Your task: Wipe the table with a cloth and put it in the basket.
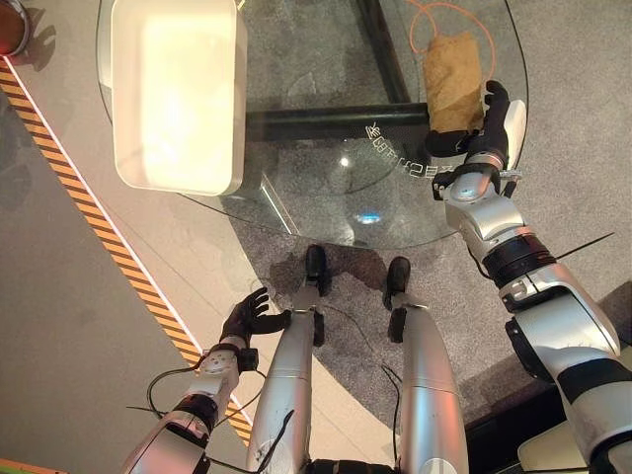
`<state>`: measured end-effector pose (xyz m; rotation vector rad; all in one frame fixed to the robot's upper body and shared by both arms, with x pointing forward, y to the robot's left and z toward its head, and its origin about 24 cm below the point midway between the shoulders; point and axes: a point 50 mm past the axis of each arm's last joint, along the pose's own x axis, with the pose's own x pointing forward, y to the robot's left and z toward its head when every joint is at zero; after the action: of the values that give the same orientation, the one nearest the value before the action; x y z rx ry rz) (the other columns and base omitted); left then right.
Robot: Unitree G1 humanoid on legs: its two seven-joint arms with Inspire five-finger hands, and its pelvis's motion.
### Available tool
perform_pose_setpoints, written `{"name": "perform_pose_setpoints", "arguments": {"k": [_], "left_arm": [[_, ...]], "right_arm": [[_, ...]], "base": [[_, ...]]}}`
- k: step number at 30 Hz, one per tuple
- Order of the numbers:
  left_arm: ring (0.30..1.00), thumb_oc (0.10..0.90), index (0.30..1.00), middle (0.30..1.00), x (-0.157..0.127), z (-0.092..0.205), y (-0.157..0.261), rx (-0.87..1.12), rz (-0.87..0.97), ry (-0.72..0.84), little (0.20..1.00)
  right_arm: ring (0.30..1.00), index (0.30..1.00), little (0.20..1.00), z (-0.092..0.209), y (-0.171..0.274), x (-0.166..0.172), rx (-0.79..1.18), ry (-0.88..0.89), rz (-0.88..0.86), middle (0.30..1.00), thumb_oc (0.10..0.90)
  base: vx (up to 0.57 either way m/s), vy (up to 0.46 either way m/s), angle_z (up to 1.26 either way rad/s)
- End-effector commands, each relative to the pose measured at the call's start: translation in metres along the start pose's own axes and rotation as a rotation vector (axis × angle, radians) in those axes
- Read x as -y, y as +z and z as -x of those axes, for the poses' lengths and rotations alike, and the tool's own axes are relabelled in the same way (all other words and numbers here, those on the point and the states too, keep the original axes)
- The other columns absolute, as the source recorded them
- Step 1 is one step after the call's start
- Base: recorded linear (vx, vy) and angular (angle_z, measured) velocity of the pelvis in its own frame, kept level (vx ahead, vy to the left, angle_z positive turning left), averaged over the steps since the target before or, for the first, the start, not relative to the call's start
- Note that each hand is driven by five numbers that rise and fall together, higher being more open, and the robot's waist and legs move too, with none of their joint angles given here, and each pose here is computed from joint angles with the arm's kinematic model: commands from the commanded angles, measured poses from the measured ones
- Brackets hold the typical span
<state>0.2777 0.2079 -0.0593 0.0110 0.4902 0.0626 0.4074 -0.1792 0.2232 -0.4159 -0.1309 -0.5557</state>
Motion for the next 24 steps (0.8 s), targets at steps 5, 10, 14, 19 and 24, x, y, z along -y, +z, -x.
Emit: {"name": "perform_pose_setpoints", "arguments": {"k": [5,10,14,19,24], "left_arm": [[0.9,0.8,0.9,0.9,0.0146,0.0066,-0.0232,-0.061,0.041,-0.008,0.9],[0.9,0.8,0.9,0.9,0.0145,0.006,-0.0218,-0.06,0.042,-0.01,0.9],[0.9,0.8,0.9,0.9,0.0155,0.0057,-0.0216,-0.061,0.038,-0.011,0.9],[0.9,0.8,0.9,0.9,0.016,0.0056,-0.0213,-0.06,0.038,-0.009,0.9],[0.9,0.8,0.9,0.9,0.0165,0.0054,-0.0209,-0.06,0.039,-0.007,0.9]], "right_arm": [[0.465,0.465,0.392,-0.0071,-0.0119,0.0134,-0.013,-0.03,0.103,0.465,0.292],[0.3,0.3,0.2,-0.0069,-0.0148,0.0127,-0.024,-0.024,0.098,0.3,0.1],[0.3,0.3,0.2,-0.0068,-0.0158,0.012,-0.033,-0.022,0.087,0.3,0.1],[0.3,0.3,0.2,-0.0073,-0.016,0.0125,-0.036,-0.021,0.085,0.3,0.1],[0.3,0.3,0.2,-0.0073,-0.0145,0.0127,-0.017,-0.017,0.097,0.3,0.1]], "base": [[0.0,0.0,0.0],[0.0,0.0,0.0],[0.0,0.0,0.0],[0.0,0.0,0.0],[0.0,0.0,0.0]]}}
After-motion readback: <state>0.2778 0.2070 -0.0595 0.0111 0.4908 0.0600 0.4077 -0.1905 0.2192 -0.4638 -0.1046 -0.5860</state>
